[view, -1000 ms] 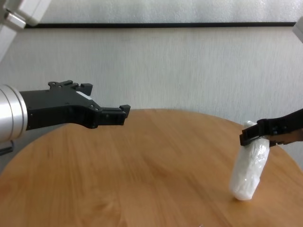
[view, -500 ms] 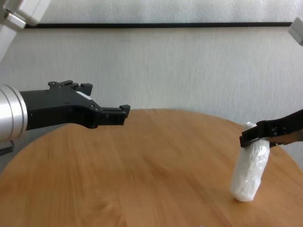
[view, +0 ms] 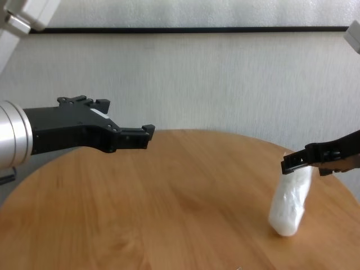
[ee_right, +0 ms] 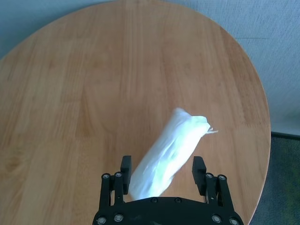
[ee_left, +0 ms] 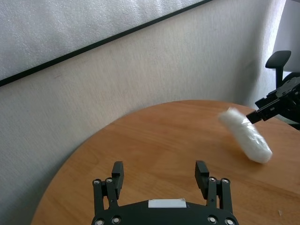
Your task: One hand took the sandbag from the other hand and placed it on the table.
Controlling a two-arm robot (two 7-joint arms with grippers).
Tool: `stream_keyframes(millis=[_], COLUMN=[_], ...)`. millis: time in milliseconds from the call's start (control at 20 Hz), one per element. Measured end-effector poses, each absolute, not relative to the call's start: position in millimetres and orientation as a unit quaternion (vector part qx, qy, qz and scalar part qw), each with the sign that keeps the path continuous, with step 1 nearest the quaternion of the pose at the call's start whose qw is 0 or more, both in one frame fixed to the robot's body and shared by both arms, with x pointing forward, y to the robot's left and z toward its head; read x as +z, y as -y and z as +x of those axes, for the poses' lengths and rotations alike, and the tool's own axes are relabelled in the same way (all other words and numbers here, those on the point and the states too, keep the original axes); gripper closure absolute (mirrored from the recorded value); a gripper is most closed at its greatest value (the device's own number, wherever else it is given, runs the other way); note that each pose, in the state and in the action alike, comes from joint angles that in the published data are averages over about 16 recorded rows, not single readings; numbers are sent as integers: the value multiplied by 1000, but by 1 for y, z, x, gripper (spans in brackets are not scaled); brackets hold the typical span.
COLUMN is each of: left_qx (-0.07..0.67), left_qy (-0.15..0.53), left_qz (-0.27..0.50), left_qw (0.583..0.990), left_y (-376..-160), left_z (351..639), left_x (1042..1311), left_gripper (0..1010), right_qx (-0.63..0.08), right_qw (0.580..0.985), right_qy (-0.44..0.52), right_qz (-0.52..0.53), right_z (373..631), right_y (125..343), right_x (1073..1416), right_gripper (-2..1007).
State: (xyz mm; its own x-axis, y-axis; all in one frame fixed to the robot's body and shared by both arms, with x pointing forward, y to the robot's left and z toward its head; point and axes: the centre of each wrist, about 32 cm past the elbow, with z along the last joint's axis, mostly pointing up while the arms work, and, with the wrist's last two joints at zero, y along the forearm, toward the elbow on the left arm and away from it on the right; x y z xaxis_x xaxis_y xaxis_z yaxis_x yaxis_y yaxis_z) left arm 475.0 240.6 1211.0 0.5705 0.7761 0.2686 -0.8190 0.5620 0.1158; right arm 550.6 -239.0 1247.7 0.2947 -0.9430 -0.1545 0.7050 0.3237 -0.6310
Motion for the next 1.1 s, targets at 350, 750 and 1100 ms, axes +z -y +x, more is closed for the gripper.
stream_keyframes(millis=[350, 750, 1100], left_qx=[454, 454, 454], left_qy=[94, 94, 94], left_qz=[114, 114, 114], left_qw=[879, 879, 879], left_y=[-241, -241, -241], left_z=[475, 475, 475], left_x=[1211, 1211, 1211], left_gripper=[8, 8, 8], right_qx=[-535, -535, -526], right_qw=[771, 773, 787], right_qy=[-260, -256, -232], right_qz=[-228, -226, -223], right_z=[550, 550, 547], right_y=[239, 238, 229], right_x=[1248, 1248, 1251], right_gripper=[78, 4, 3])
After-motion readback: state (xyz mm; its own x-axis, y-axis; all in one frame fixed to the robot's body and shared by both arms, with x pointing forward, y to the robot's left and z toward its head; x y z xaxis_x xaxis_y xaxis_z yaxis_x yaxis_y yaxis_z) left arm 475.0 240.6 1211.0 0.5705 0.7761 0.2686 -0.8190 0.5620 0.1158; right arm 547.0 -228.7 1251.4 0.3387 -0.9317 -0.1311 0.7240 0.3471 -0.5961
